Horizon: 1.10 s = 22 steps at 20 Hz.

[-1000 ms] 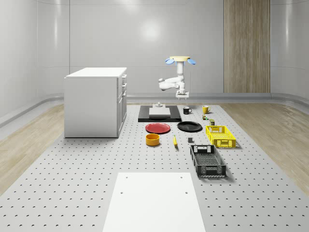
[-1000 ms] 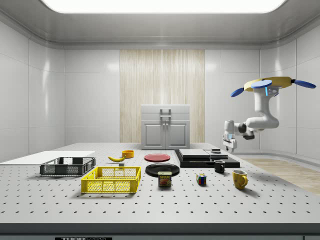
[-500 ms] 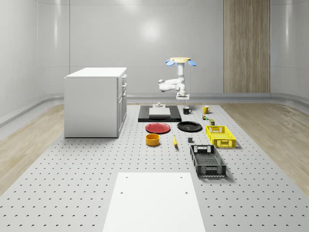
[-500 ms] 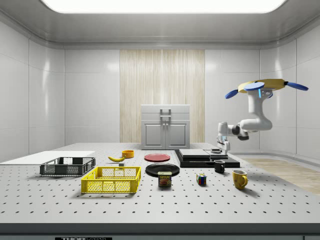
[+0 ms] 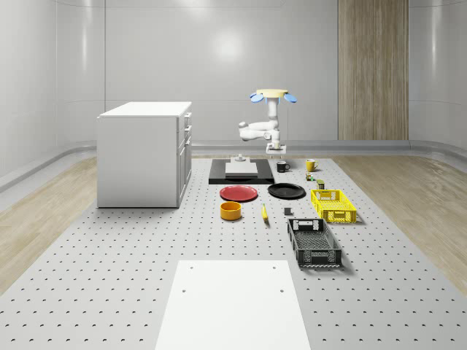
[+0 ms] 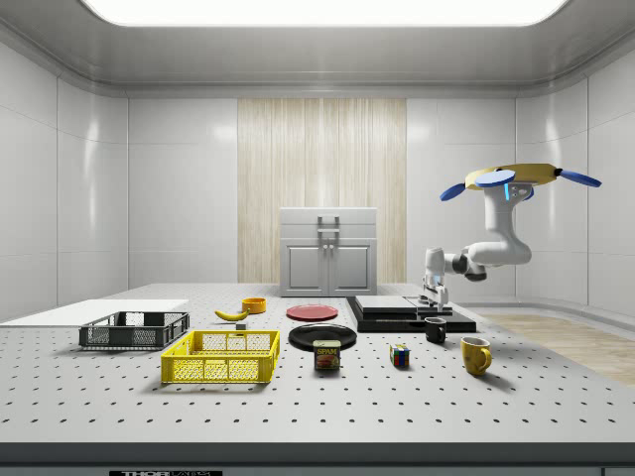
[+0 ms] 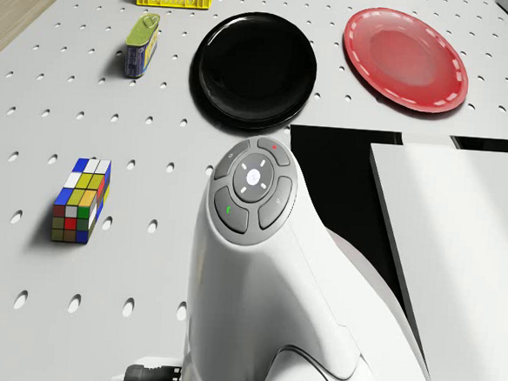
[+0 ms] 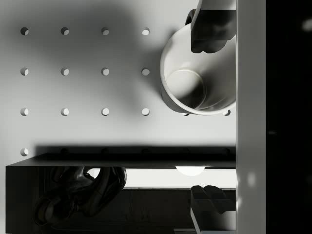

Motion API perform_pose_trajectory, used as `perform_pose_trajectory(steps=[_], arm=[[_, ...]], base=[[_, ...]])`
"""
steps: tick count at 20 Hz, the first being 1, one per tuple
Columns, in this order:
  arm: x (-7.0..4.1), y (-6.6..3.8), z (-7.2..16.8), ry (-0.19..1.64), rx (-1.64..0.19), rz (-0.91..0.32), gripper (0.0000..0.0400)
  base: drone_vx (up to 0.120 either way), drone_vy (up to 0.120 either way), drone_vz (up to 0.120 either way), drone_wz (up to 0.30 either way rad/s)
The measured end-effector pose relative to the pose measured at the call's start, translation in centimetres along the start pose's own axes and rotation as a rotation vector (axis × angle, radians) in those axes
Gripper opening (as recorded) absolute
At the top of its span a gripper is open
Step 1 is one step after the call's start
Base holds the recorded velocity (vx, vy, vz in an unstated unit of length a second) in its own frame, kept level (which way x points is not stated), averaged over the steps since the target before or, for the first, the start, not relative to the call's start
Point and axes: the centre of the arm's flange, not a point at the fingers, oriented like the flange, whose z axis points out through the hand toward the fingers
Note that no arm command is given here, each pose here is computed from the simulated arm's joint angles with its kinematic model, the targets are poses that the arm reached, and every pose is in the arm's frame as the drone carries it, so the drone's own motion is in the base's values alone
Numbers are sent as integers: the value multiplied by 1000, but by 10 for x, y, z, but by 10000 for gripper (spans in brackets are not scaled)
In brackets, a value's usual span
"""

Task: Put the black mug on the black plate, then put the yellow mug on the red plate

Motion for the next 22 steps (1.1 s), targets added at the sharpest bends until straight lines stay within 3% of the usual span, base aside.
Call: perform_pose_trajectory(steps=[3, 9, 16, 22], arm=[[0, 0, 0, 0, 0, 0, 400], [0, 0, 12, 0, 0, 0, 400], [12, -12, 20, 0, 0, 0, 400], [18, -14, 21, 0, 0, 0, 400]], base=[[0, 67, -120, 0], [0, 0, 0, 0], [0, 0, 0, 0], [0, 0, 0, 0]])
